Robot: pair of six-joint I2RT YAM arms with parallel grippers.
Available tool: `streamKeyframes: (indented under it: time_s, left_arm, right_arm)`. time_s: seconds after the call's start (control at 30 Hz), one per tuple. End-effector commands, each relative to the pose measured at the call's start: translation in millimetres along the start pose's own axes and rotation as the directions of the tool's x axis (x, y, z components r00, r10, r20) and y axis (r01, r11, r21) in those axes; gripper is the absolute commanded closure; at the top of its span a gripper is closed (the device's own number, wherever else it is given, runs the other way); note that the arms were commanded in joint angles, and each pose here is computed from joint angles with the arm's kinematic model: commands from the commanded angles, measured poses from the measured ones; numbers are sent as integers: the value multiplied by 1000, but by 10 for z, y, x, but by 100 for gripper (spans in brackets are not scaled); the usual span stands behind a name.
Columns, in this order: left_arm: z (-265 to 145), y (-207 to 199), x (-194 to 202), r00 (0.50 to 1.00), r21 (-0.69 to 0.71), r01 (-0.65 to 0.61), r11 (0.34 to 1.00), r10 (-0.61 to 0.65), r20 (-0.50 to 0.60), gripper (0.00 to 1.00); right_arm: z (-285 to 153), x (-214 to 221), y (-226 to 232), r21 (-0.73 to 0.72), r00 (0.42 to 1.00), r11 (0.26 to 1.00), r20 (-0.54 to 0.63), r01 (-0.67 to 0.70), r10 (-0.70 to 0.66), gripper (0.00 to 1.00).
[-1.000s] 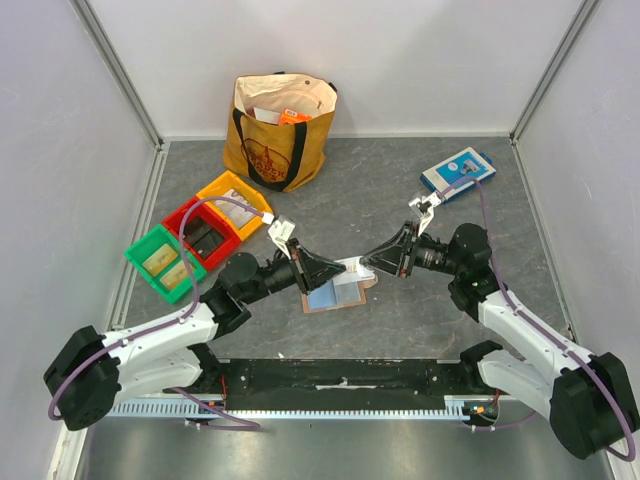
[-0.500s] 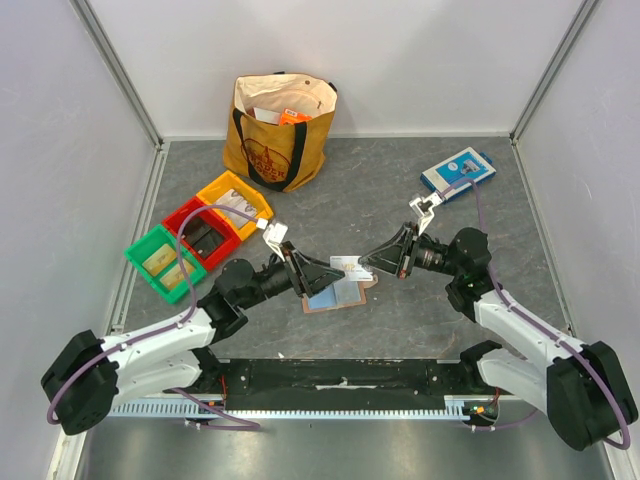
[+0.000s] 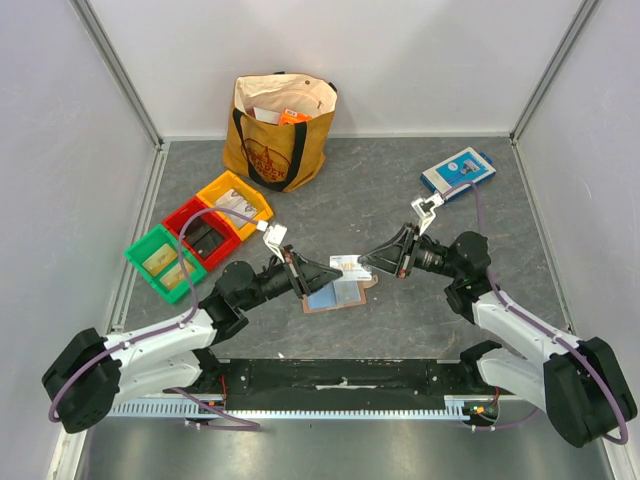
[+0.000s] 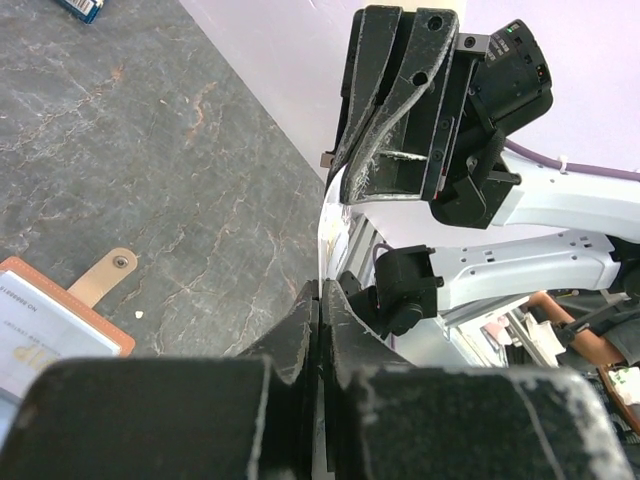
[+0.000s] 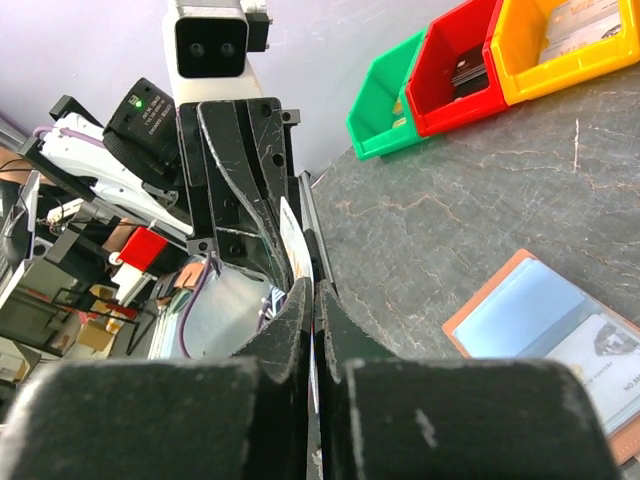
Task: Take the credit cards out of the card holder
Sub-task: Place the credit card in the storage box.
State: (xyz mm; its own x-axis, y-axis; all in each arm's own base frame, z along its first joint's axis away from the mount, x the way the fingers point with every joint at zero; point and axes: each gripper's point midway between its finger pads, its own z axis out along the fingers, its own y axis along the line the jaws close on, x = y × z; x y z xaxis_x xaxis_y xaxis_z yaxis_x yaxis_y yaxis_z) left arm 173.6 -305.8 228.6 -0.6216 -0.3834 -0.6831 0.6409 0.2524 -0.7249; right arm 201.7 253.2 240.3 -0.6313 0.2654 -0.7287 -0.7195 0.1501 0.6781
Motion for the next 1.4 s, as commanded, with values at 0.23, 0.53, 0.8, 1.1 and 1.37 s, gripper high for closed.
streamKeyframes:
  time_s: [0.23,0.53,0.8,1.1,1.37]
  left_arm:
    - [-273,342,-449,985,-167,22,986,7,173,98]
    - [-797,1123,-1060,929,-469,121,875,67,365,98]
    - [-1175,1805,-1499,875,-674,204,710,177,451,98]
    - [-1280,2520,-1851,855,-810,304,502,231,464,98]
    - [-1219,2936,-1887,863,-837,362,410,191,467,98]
  right_arm:
    - [-60,-120,-167,151,996,985,31,83,-89,31]
    - [-206,-104,-361,302,984,938,-16,172,-175,3]
    - [-268,-38,-411,357,970,902,-56,242,-238,2]
    - [-280,-3,-360,378,954,876,-85,298,-287,2]
    - [-286,-6,-366,393,947,863,-93,318,-307,2]
